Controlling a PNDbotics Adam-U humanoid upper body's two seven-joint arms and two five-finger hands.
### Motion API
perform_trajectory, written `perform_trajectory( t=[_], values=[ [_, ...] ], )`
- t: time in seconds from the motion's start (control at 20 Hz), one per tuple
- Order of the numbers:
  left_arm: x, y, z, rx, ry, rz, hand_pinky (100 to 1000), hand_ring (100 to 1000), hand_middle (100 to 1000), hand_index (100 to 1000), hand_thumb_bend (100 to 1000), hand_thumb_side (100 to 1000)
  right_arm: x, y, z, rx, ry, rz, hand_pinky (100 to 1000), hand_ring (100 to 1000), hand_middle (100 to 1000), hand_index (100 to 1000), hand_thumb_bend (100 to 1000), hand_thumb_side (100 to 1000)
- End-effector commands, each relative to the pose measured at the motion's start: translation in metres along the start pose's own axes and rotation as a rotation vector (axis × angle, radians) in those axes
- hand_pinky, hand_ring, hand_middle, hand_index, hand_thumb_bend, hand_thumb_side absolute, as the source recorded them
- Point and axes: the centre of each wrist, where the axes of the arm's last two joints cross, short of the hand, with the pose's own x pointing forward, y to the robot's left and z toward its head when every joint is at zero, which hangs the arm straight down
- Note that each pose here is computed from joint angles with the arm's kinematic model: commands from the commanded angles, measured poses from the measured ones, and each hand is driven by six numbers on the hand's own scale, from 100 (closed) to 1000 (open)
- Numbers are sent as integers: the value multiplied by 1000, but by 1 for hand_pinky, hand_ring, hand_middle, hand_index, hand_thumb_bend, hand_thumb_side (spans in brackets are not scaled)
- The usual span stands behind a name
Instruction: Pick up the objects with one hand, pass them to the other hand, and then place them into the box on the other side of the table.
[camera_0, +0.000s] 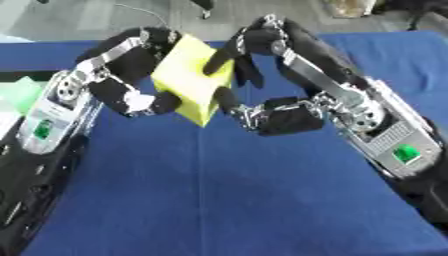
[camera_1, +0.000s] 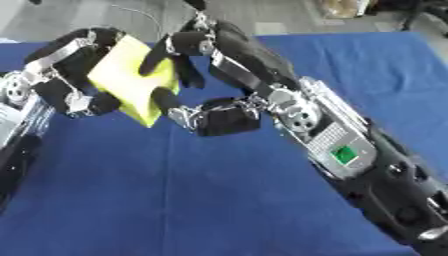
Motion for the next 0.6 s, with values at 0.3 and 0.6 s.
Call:
perform_trajectory(
  t=[0.3,0.6],
  values=[
    [11,6,-7,11,-28,-18,688,403,307,590,261,318,5,-7,-3,1,-33,34,658,399,255,441,400,259],
    [8,8,-2,18,-1,-25,686,397,297,582,231,311,3,-12,-3,3,-56,90,676,431,306,495,481,339]
  ],
)
